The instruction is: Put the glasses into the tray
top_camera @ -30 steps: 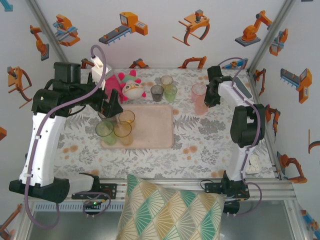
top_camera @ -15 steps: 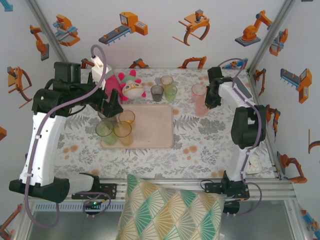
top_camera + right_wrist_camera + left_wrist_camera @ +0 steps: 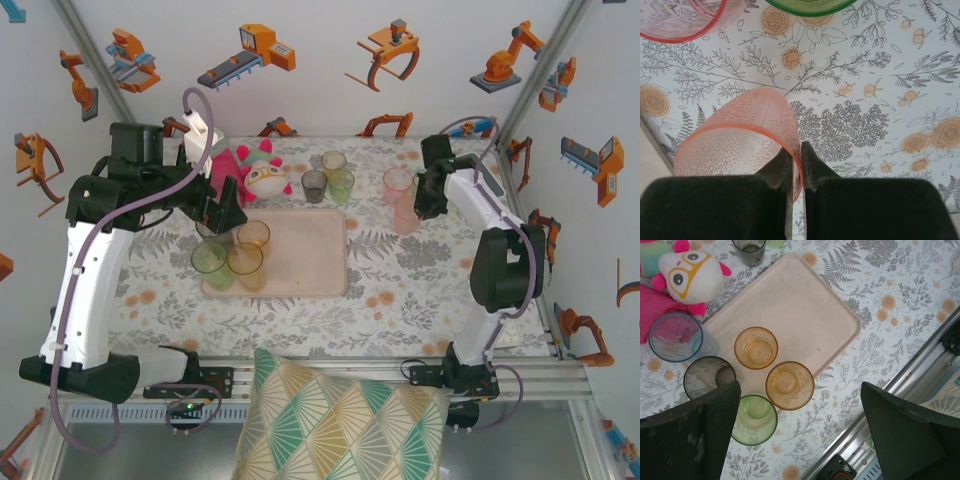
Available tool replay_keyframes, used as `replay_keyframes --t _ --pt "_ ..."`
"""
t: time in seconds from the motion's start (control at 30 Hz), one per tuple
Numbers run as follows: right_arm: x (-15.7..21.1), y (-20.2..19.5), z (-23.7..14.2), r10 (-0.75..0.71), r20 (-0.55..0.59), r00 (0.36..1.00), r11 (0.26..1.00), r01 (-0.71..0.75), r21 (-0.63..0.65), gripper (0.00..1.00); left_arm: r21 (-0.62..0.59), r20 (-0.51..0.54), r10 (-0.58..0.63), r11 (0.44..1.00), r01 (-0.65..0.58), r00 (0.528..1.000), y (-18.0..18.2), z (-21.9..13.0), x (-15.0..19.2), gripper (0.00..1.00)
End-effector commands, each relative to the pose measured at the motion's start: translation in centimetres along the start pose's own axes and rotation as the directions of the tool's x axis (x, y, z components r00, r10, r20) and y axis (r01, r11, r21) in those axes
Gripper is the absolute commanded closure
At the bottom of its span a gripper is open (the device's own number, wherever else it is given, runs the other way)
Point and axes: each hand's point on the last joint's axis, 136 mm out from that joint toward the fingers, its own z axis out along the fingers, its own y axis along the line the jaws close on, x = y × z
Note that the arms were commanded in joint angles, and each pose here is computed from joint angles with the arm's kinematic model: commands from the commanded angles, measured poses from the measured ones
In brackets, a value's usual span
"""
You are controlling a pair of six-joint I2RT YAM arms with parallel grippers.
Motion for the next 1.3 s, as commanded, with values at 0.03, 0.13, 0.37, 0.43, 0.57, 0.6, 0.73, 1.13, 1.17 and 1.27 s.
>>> replay_keyframes --t 0.03,0.13,0.37,0.43,0.57,0.6,0.73,1.13,1.17,1.27 --pt "-0.1 1.0 -2.9 -0.030 0.041 0.999 0.999 0.031 -0.028 0.95 0.011 0.033 0.004 1.000 -0.005 0.999 -0.3 -0.4 -1.2 0.03" --pt "-0.2 1.9 -3.9 -0.054 0.057 0.997 0.998 0.056 -0.032 0.95 0.013 0.034 0.002 1.000 -0.002 0.999 -0.3 -0.4 -1.3 0.03" --pt "-0.7 4.4 -5.8 -0.099 0.093 0.991 0.993 0.104 -0.052 0.95 0.013 0.039 0.003 1.000 -0.004 0.999 -0.3 -0.5 -1.4 0.03" --pt "-0.7 5.2 -6.2 -0.116 0.099 0.988 0.991 0.122 -0.057 0.95 0.013 0.038 0.001 1.000 -0.002 0.999 -0.3 -0.4 -1.4 0.03" --pt "-0.9 7.1 -7.0 -0.140 0.117 0.983 0.986 0.150 -0.074 0.95 0.016 0.041 0.002 1.000 -0.002 0.999 -0.3 -0.4 -1.5 0.03" --pt "-0.9 7.6 -7.1 -0.147 0.119 0.982 0.984 0.157 -0.080 0.95 0.018 0.040 0.000 1.000 -0.001 0.999 -0.4 -0.3 -1.5 0.03" --pt "-1.1 10.0 -7.7 -0.180 0.131 0.975 0.976 0.194 -0.099 0.95 0.020 0.040 0.000 1.000 -0.001 0.999 -0.3 -0.2 -1.5 0.03" --pt "-2.3 18.2 -8.5 -0.245 0.190 0.951 0.946 0.277 -0.166 0.94 0.023 0.045 0.002 1.000 -0.003 0.999 -0.3 -0.2 -1.6 0.03" --pt "-2.4 18.9 -8.6 -0.253 0.196 0.947 0.943 0.287 -0.167 0.94 0.023 0.047 0.001 1.000 -0.002 0.999 -0.3 -0.2 -1.7 0.03" --pt "-2.3 21.1 -8.2 -0.273 0.201 0.941 0.934 0.309 -0.178 0.94 0.027 0.048 0.000 1.000 -0.001 0.999 -0.4 -0.2 -1.8 0.03"
